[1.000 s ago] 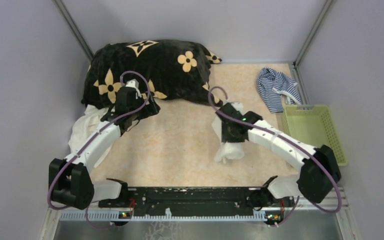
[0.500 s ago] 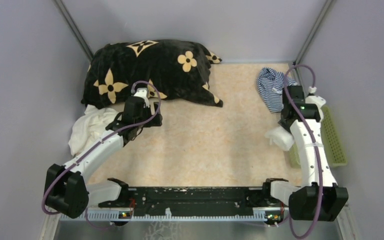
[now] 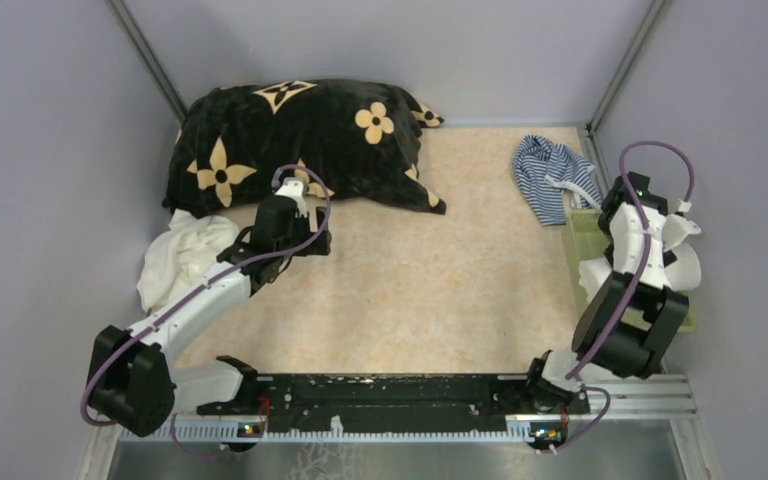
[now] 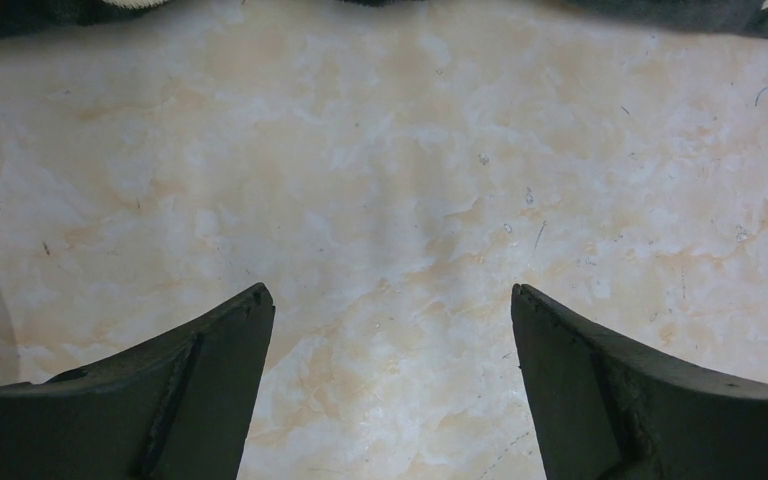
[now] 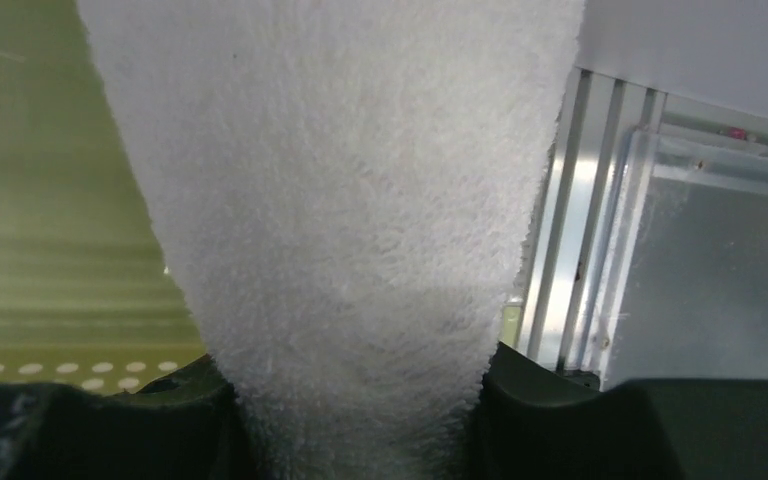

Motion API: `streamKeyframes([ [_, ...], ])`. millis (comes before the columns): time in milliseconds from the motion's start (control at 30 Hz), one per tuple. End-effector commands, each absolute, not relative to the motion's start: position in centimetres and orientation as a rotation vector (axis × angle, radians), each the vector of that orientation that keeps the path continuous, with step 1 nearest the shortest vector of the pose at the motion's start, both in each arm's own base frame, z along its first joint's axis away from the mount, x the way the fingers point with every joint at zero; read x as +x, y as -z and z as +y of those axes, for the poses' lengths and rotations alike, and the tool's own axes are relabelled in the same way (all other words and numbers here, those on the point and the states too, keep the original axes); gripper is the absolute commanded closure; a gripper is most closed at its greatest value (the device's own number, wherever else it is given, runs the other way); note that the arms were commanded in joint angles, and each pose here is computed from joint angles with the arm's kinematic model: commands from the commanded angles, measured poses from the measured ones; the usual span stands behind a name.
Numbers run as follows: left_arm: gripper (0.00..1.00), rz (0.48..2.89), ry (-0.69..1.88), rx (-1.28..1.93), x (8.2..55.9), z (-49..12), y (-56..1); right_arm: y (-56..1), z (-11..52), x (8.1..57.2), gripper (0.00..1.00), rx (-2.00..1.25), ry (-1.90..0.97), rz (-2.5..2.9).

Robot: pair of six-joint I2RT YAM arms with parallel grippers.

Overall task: Roll the towels
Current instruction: Place the towel in the bin.

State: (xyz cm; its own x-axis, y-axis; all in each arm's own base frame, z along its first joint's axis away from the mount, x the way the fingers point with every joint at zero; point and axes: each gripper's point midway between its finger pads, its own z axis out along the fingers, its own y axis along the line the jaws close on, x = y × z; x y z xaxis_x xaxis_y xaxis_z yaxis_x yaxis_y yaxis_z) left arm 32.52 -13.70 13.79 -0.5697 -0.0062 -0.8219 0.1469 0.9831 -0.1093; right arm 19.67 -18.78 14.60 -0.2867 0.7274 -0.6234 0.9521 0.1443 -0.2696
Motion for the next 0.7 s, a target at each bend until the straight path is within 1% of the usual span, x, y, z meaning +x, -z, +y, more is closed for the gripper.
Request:
streamKeyframes([
  [0, 0.07, 2.167, 0.191, 0.11, 32.7, -13.7, -13.5, -13.7, -20.3, 22.8, 1.0, 1.741, 0.872, 1.916],
  [267, 0.07, 2.196, 0.161, 0.119, 32.8, -13.4, -12.4, -7.9, -20.8, 26.4, 1.0, 1.889, 0.835, 1.899],
  [500, 0.07, 2.22, 0.143, 0.106, 32.9, -13.0, -11.6, -4.6, -20.8, 30.9, 1.0, 1.854, 0.643, 1.943],
  [600, 0.07, 2.223, 0.138, 0.1, 33.0, -12.8, -11.5, -4.1, -20.8, 32.6, 1.0, 1.818, 0.557, 1.941],
  [667, 0.07, 2.227, 0.134, 0.097, 32.9, -12.7, -11.3, -4.1, -20.6, 34.3, 1.0, 1.766, 0.452, 1.934],
])
